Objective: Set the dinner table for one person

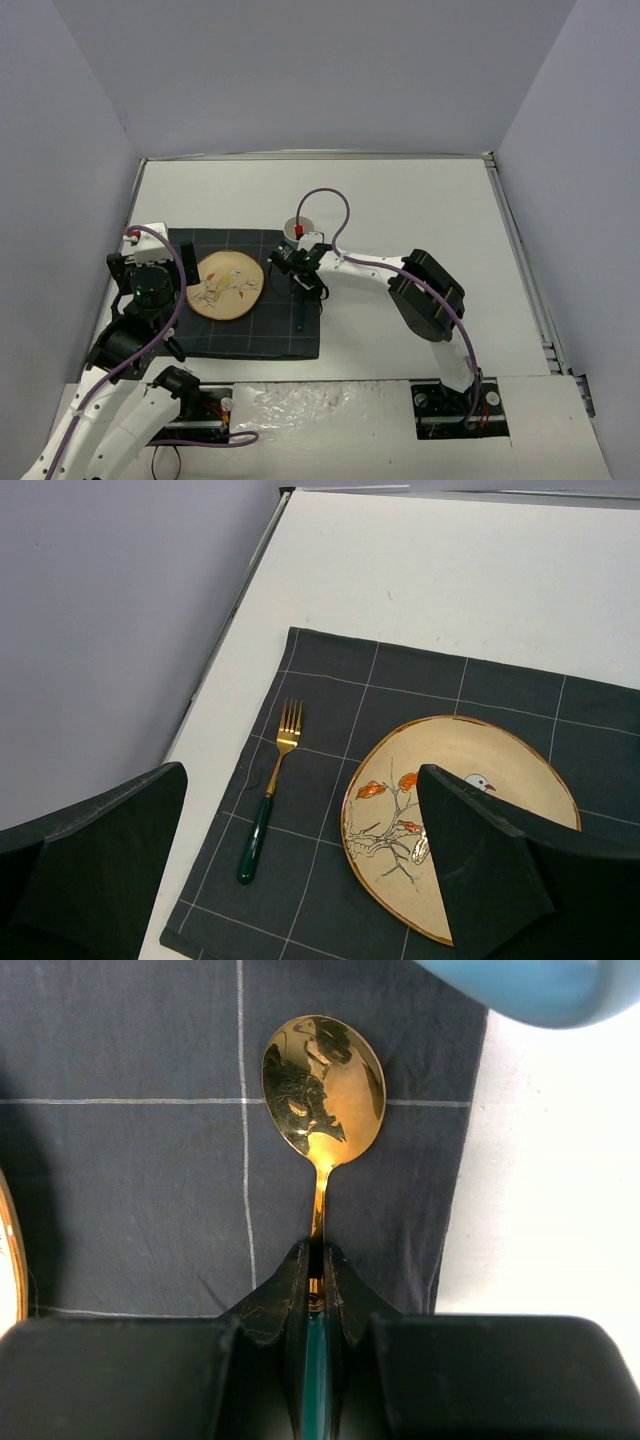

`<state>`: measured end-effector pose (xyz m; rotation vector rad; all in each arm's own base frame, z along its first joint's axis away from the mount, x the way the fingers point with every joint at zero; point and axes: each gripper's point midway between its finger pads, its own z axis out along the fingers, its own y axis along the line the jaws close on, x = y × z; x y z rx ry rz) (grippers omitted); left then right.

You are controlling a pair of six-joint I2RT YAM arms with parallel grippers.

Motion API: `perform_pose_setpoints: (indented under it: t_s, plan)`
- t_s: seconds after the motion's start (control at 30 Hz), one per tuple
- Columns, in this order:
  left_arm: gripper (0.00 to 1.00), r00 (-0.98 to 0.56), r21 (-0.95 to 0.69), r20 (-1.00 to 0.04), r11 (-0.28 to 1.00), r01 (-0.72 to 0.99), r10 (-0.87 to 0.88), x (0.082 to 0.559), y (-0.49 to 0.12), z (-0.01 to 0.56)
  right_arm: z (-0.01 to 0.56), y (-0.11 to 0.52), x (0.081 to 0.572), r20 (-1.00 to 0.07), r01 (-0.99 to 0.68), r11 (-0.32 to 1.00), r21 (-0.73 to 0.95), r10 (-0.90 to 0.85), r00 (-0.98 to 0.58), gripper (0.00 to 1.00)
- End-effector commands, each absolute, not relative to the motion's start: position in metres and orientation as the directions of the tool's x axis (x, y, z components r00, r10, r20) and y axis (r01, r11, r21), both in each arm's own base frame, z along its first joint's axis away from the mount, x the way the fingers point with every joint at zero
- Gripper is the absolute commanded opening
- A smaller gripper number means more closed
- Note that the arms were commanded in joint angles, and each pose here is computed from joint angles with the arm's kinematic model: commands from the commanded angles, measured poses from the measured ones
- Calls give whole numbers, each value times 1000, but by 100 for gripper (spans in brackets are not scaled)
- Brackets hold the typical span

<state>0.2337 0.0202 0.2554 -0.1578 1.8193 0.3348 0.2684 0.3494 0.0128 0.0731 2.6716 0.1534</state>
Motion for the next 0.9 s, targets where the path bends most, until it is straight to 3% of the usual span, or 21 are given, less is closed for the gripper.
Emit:
perform_pose_setpoints:
  t_s: [0.0, 0.47, 0.57, 0.87]
  plan:
    - [97, -201, 104, -979, 952, -288, 46, 240, 18, 275, 21, 354, 278, -463, 20, 992, 125, 76, -883, 0]
    - [97, -204, 108, -978, 953, -285, 50, 241, 17, 274, 21, 351, 284, -464, 10, 993, 119, 64, -883, 1]
    - [97, -204, 107, -978, 953, -284, 49, 241, 17, 274, 21, 354, 282, -458, -4, 992, 124, 53, -887, 15]
    - [97, -211, 114, -976, 950, -290, 52, 241, 18, 272, 57, 359, 291, -527, -35, 987, 158, 54, -848, 34]
